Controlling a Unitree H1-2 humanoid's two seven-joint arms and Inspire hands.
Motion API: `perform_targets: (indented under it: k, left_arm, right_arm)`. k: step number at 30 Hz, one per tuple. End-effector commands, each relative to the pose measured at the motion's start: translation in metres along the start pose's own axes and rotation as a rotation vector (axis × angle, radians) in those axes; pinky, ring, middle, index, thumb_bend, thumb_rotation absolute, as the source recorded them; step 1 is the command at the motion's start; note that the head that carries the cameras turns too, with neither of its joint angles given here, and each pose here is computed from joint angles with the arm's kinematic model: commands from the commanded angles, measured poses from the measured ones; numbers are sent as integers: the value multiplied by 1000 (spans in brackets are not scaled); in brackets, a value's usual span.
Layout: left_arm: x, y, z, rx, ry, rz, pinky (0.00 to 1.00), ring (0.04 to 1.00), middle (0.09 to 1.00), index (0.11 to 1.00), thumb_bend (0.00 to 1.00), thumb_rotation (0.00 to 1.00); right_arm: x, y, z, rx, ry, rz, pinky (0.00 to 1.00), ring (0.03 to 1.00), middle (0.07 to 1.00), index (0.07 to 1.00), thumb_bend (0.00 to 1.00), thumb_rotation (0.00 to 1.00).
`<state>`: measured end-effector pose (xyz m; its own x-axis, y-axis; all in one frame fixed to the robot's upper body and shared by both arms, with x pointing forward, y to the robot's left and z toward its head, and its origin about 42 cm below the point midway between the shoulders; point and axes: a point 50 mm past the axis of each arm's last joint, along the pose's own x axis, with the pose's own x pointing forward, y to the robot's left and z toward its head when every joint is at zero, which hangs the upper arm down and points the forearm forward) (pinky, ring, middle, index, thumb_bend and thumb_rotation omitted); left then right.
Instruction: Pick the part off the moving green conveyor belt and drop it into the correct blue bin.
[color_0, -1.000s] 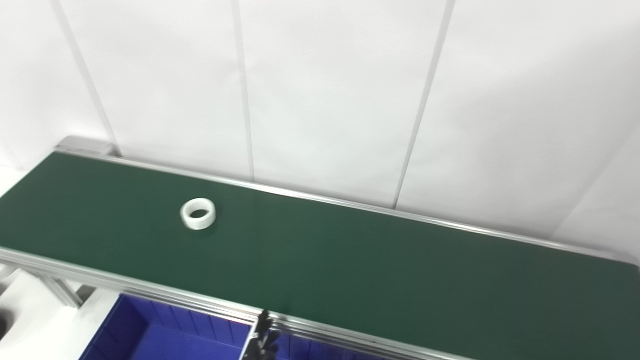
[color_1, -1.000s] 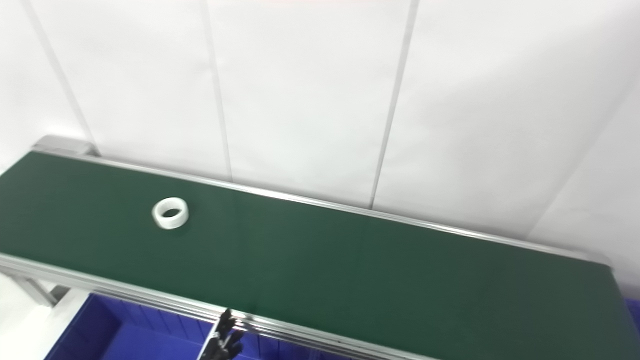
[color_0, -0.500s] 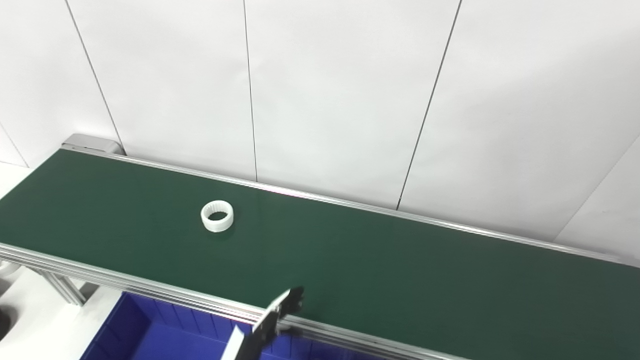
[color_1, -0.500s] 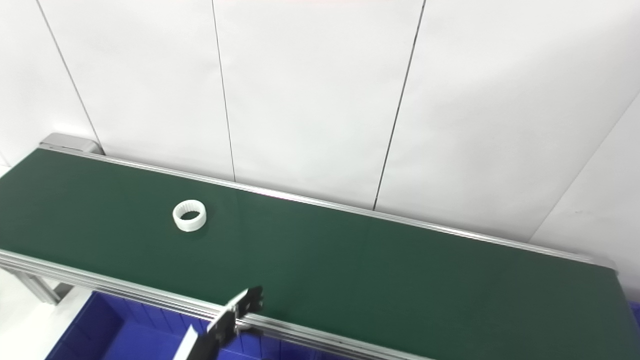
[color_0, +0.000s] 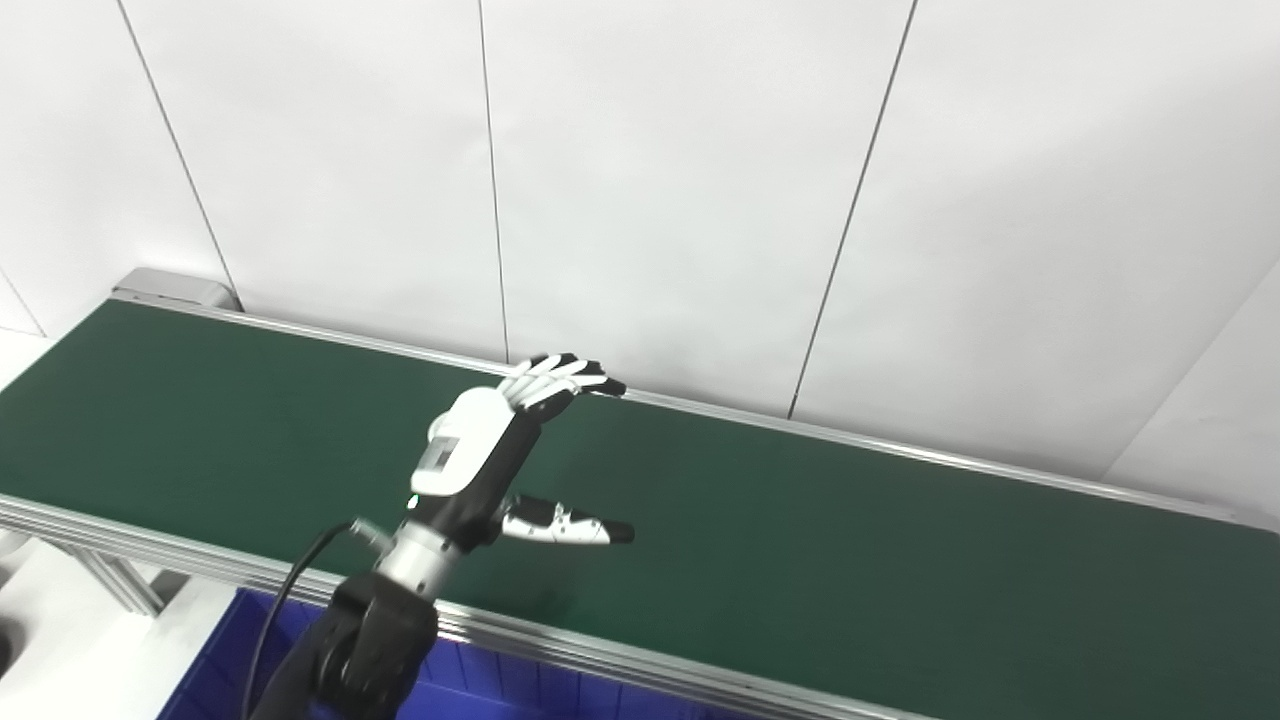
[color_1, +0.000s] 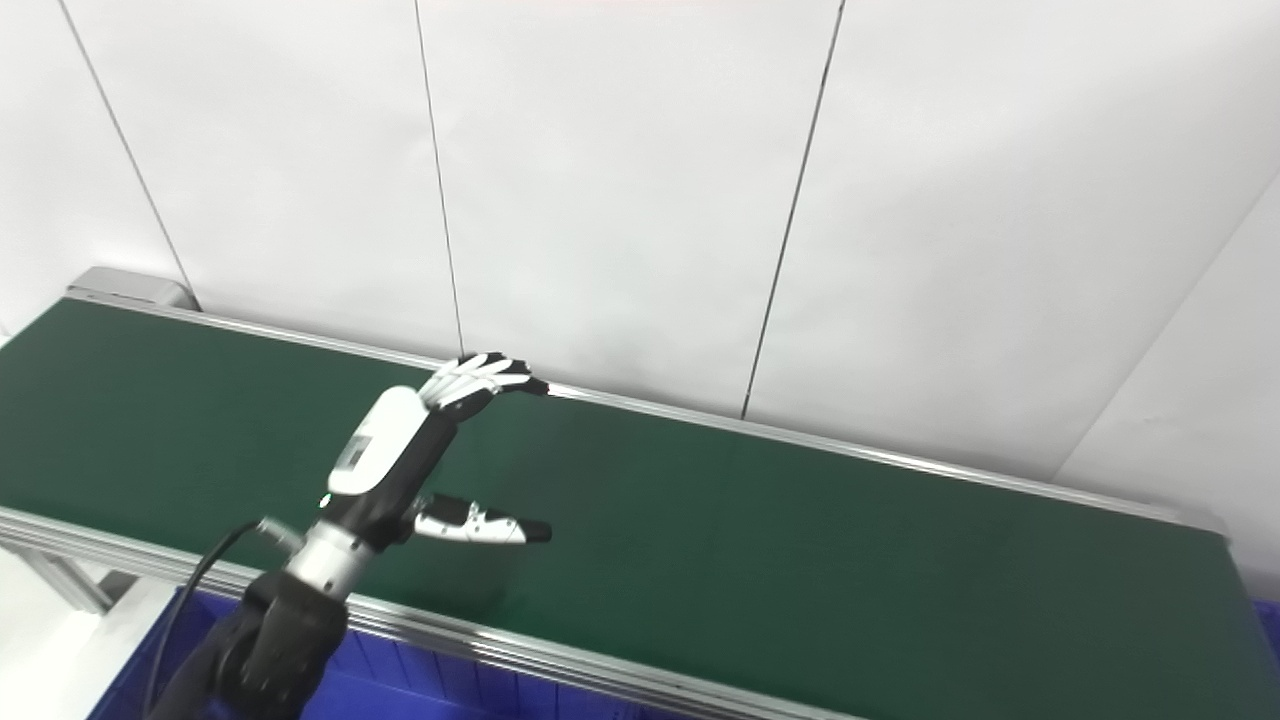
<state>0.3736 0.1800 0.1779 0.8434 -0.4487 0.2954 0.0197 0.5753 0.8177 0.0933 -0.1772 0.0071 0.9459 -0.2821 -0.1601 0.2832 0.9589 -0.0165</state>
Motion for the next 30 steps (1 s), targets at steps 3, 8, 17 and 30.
perform_targets:
  k: [3, 8, 17, 30]
  left_arm:
    - [44, 26, -5, 106, -28, 2, 953, 915, 857, 765, 989, 277]
    - [69, 28, -19, 187, 4, -69, 946, 899, 864, 774, 1000, 256]
    - [101, 23, -46, 323, 49, -236, 876, 858, 857, 780, 1000, 210]
    - [112, 8, -72, 510, 144, -536, 670, 748, 783, 761, 1000, 204]
  right_arm:
    - [4, 10, 12, 34, -65, 19, 892, 919, 1000, 1000, 743, 1000]
    - [2, 15, 14, 36, -65, 20, 885, 918, 1000, 1000, 725, 1000]
    - [-3, 23, 19, 41, -66, 14, 848, 896, 992, 1000, 708, 1000]
    - [-8, 30, 27, 57, -63, 20, 865, 907, 989, 1000, 736, 1000]
